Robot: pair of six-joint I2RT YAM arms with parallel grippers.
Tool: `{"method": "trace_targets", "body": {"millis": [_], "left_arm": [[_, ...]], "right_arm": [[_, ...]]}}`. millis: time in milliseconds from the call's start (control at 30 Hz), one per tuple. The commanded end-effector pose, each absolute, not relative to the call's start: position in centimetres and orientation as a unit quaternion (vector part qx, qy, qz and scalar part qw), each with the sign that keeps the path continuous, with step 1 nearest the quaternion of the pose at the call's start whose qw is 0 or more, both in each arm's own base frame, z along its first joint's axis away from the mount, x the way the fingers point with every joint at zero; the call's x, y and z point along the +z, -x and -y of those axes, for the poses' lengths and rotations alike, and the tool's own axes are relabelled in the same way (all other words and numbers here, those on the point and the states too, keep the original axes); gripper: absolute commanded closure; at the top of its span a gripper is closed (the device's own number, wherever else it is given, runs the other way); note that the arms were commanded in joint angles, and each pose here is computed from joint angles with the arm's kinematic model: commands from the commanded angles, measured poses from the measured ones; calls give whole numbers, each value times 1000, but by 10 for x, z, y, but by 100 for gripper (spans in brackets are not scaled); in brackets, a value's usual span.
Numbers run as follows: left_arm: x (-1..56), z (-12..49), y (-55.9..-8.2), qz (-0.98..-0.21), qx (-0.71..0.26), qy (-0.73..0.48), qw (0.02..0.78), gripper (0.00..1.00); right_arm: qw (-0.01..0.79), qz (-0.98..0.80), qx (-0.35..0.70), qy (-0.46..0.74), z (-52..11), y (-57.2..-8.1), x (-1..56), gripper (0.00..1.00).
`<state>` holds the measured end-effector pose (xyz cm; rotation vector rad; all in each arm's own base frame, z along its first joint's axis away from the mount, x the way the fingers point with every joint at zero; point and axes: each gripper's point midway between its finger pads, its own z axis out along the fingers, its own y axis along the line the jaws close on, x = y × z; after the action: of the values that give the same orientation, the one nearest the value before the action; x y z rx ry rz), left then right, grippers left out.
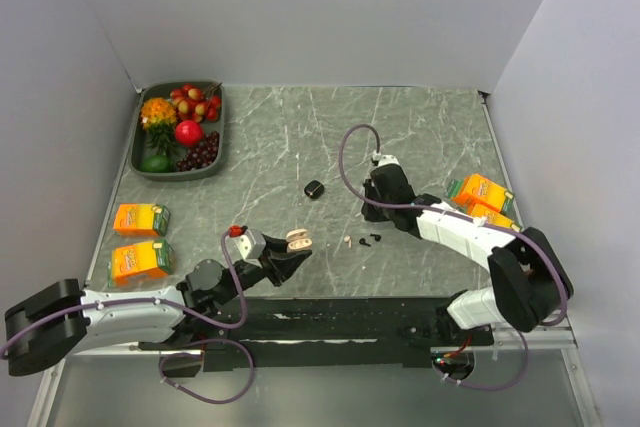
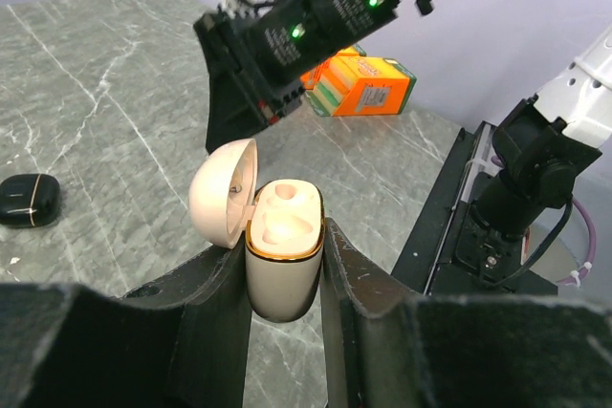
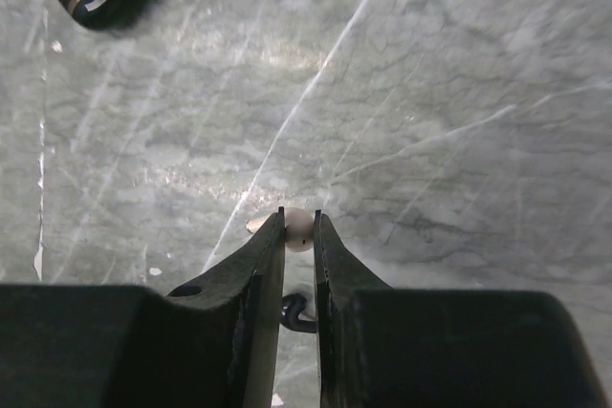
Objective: Insert the wireless bluetooth earbuds into the charging case
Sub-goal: Pick up the earbud from the center of the board.
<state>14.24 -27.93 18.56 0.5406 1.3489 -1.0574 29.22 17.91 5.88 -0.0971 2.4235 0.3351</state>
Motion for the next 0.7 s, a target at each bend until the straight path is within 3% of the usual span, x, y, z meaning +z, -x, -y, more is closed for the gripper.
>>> {"method": "trace_targets", "body": {"millis": [0,133,267,667], "left_arm": [[190,278,-139,-575,-473,-229,627,99],[189,278,-140,-576,-472,-229,628,99],[193,280,-139,-570,-475,-231,630,99],[211,289,-145,-544,-484,-218,650,99]], "right_arm": [[387,-915,104,50,-174,-299,84,100],[436,-896,61,65,-171,-299,112,100],[511,-852,43,106,-182,-293,177,100],[616,-758,18,213,-201,-242,290,100]]}}
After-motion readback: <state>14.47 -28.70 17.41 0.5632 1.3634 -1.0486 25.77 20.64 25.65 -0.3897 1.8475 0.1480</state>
